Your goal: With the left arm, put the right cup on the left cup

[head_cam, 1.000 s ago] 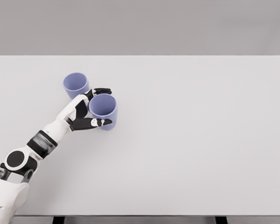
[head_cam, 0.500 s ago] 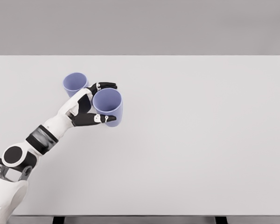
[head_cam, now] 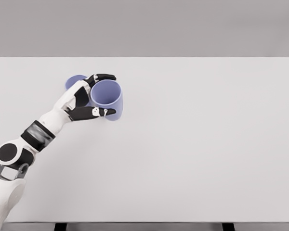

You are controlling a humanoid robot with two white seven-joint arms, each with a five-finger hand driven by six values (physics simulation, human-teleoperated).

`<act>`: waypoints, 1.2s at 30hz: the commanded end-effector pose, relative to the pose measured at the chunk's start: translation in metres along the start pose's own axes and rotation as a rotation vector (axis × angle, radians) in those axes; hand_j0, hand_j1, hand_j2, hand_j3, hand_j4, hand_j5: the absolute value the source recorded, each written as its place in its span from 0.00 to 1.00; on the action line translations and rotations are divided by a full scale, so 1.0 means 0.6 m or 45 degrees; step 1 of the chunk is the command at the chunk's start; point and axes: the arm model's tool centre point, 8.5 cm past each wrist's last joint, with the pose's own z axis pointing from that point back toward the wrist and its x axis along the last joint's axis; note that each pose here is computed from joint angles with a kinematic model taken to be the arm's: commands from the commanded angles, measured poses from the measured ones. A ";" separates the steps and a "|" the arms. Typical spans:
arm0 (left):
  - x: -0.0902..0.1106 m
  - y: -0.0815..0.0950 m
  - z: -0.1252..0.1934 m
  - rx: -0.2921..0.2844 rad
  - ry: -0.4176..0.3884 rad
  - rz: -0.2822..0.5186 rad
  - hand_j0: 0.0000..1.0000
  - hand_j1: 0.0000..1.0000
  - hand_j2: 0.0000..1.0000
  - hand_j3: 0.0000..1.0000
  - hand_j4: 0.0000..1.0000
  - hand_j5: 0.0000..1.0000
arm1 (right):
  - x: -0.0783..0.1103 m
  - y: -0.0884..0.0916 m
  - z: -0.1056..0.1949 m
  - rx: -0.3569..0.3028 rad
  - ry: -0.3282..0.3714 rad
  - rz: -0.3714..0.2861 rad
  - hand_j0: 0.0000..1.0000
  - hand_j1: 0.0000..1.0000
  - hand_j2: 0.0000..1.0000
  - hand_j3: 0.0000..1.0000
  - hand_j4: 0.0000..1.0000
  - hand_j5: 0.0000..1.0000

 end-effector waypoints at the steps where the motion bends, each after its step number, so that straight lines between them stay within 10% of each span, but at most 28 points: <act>1: 0.003 0.004 0.001 0.008 -0.007 0.003 0.73 0.73 0.73 0.73 0.73 0.73 | 0.000 0.000 0.000 0.000 0.000 -0.001 1.00 1.00 1.00 1.00 1.00 1.00; 36: 0.066 0.132 -0.039 0.187 -0.046 -0.071 0.73 0.73 0.73 0.73 0.73 0.73 | 0.000 0.000 0.000 0.000 0.000 -0.001 1.00 1.00 1.00 1.00 1.00 1.00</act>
